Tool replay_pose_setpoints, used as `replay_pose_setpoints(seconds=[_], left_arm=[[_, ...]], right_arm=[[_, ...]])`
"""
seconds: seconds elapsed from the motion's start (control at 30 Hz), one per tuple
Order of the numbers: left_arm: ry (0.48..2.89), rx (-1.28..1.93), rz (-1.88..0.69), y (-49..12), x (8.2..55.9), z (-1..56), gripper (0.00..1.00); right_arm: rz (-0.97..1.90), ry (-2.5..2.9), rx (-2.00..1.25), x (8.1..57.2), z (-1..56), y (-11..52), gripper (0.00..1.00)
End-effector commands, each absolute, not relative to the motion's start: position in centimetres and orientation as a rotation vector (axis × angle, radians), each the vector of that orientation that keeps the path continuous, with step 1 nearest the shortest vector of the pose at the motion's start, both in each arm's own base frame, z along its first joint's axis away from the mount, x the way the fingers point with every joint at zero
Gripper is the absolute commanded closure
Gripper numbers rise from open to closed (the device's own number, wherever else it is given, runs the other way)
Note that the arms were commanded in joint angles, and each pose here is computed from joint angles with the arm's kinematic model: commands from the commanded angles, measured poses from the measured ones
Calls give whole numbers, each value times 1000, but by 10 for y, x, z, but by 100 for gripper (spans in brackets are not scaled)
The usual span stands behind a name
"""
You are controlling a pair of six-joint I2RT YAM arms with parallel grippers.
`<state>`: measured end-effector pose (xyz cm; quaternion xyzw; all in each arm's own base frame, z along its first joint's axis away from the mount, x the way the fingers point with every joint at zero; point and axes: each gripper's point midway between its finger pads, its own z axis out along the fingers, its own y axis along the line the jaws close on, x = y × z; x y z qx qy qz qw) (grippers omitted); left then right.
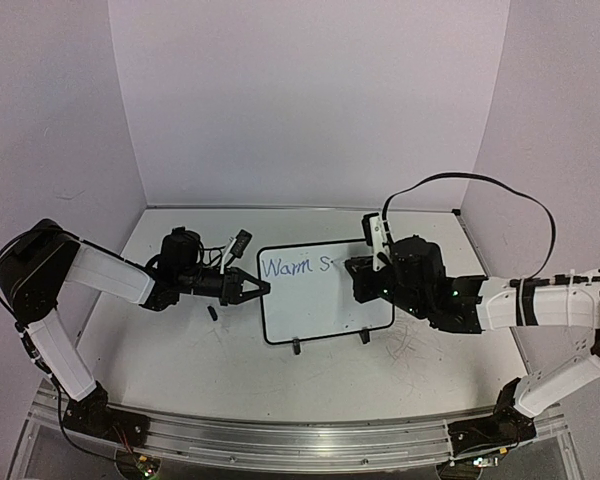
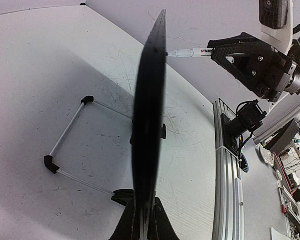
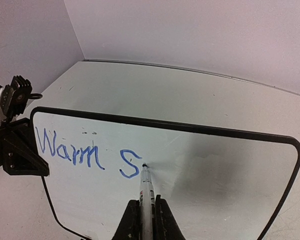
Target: Write a sentence on the whiteboard
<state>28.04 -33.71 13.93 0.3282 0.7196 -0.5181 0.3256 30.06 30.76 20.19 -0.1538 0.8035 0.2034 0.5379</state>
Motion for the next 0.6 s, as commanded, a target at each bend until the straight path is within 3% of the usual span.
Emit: replay_pose_setpoints(seconds=[0.0, 0.57], left_arm=[[1866, 857, -1322, -340, 291, 146, 100], [1870, 851, -1320, -339, 291, 146, 100]], right_arm=[[501, 1908, -342, 301, 209, 306, 100], [517, 1953, -345, 298, 192, 308, 100]])
